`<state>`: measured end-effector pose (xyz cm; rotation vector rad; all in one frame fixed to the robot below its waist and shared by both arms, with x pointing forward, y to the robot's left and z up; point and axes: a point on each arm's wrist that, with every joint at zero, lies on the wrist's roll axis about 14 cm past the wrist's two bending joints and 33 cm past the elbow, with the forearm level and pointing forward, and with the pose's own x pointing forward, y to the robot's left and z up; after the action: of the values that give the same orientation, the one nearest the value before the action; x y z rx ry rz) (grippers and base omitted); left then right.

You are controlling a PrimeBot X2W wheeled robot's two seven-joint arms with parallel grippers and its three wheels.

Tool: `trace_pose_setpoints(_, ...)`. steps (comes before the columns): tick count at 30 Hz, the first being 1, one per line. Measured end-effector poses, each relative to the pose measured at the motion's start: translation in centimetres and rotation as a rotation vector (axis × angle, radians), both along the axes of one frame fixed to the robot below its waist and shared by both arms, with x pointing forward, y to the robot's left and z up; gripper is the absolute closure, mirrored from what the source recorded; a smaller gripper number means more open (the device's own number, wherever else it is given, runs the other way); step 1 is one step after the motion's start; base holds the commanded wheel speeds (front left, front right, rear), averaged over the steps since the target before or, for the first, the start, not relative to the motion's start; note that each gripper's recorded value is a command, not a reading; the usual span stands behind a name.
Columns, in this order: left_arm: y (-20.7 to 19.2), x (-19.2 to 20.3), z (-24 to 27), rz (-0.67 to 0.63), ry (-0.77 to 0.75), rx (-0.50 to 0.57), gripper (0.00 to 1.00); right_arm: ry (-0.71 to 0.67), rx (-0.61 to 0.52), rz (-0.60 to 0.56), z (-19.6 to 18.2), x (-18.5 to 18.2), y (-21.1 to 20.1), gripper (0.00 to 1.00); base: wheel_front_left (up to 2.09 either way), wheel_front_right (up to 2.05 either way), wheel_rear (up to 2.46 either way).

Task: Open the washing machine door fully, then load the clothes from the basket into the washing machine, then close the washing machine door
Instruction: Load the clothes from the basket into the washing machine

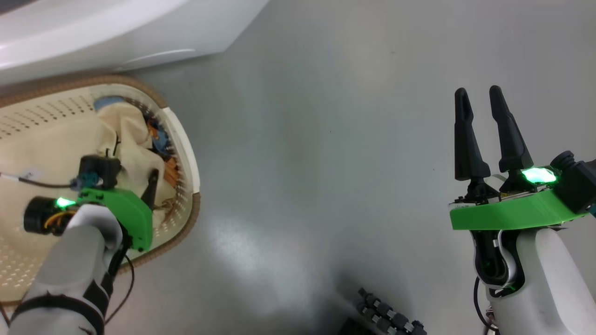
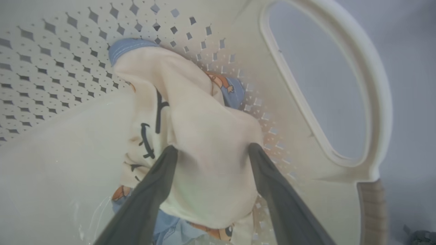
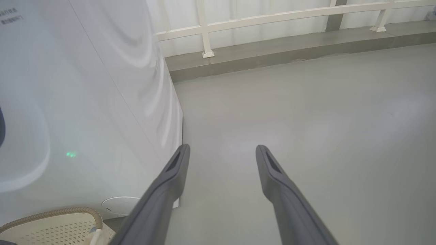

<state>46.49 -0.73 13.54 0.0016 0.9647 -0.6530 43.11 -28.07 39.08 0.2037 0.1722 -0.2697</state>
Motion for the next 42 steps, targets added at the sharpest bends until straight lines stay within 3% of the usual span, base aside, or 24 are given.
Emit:
trace_pose_setpoints(27,-0.5,0.4,-4.4,-0.110,0.125,0.093,0.00,0.021,0.017,0.017,-1.1,0.8,0.5,0.00,0.00,0.00,0.00)
trace_pose_setpoints(28,-0.4,0.3,-4.5,-0.113,0.134,0.099,0.23,0.022,0.019,0.019,-1.1,0.7,0.6,0.00,0.00,0.00,0.00)
trace_pose_setpoints(29,-0.4,0.2,-4.6,-0.121,0.137,0.101,0.59,0.023,0.020,0.020,-1.1,0.7,0.6,0.00,0.00,0.00,0.00)
trace_pose_setpoints(30,-0.5,0.2,-4.6,-0.128,0.137,0.100,0.87,0.023,0.020,0.021,-1.1,0.7,0.6,0.00,0.00,0.00,0.00)
trace_pose_setpoints(31,-0.7,0.2,-4.6,-0.130,0.137,0.098,1.00,0.023,0.018,0.020,-1.1,0.7,0.6,0.00,0.00,0.00,0.00)
trace_pose_setpoints(42,-1.2,1.2,-3.1,-0.075,0.111,0.043,1.00,-0.003,0.012,0.013,-0.2,0.8,0.3,0.00,0.00,0.00,0.00)
